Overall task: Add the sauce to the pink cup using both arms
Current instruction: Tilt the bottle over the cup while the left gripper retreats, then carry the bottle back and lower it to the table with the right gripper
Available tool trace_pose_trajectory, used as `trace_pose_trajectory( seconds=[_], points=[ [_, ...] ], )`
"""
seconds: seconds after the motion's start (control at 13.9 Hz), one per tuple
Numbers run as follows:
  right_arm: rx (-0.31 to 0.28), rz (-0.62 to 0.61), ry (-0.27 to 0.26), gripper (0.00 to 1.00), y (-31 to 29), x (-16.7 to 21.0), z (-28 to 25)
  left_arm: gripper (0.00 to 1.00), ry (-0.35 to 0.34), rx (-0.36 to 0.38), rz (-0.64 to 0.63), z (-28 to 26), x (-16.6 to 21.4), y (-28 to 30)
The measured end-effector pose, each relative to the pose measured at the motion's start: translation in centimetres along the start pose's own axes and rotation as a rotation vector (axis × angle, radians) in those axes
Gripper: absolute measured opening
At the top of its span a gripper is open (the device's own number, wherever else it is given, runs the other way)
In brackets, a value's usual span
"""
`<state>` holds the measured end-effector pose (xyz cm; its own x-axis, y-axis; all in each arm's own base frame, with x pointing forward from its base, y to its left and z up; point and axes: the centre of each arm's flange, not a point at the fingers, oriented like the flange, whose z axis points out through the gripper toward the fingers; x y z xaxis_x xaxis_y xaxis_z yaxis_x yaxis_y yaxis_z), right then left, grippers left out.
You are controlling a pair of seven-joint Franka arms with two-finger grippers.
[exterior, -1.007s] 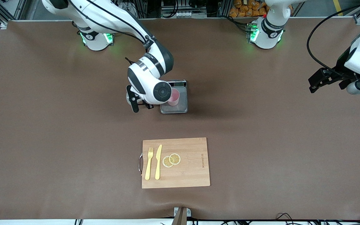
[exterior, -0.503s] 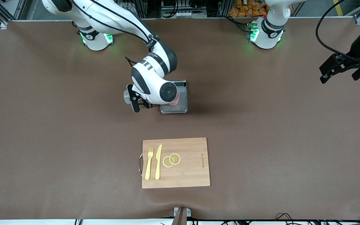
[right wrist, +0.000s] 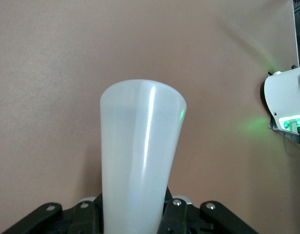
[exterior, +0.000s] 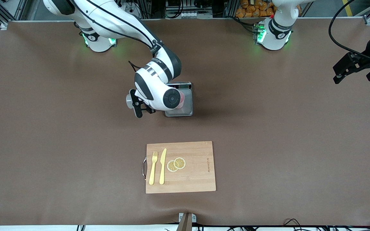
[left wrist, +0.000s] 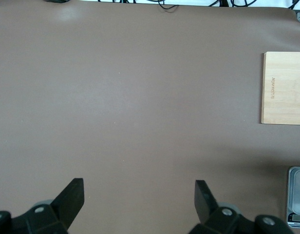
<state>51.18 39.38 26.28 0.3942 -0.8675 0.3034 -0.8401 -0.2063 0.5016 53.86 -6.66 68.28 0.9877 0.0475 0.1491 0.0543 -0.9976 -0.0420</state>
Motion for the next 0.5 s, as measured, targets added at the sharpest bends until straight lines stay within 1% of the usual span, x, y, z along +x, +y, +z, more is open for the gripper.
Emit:
trace_pose_trajectory(
  seconds=[0.14, 0.22, 0.29, 0.5],
  points=[
    [0.006, 0.003, -0.029, 0.36, -0.4, 1.3, -0.7, 1.00, -0.003, -0.007, -0.005, 0.0, 0.0, -0.2],
    [0.004, -0.008, -0.064, 0.37, -0.6, 2.1, -1.2, 1.00, -0.004, -0.011, -0.009, 0.0, 0.0, -0.4],
    [0.005, -0.026, -0.112, 0.37, -0.7, 3.0, -1.9, 1.00, -0.005, -0.013, -0.012, 0.1, 0.1, -0.6],
    [0.030, -0.075, -0.238, 0.39, 0.0, 5.4, -4.5, 1.00, -0.006, -0.016, -0.002, 0.1, 0.1, -0.7]
  ],
)
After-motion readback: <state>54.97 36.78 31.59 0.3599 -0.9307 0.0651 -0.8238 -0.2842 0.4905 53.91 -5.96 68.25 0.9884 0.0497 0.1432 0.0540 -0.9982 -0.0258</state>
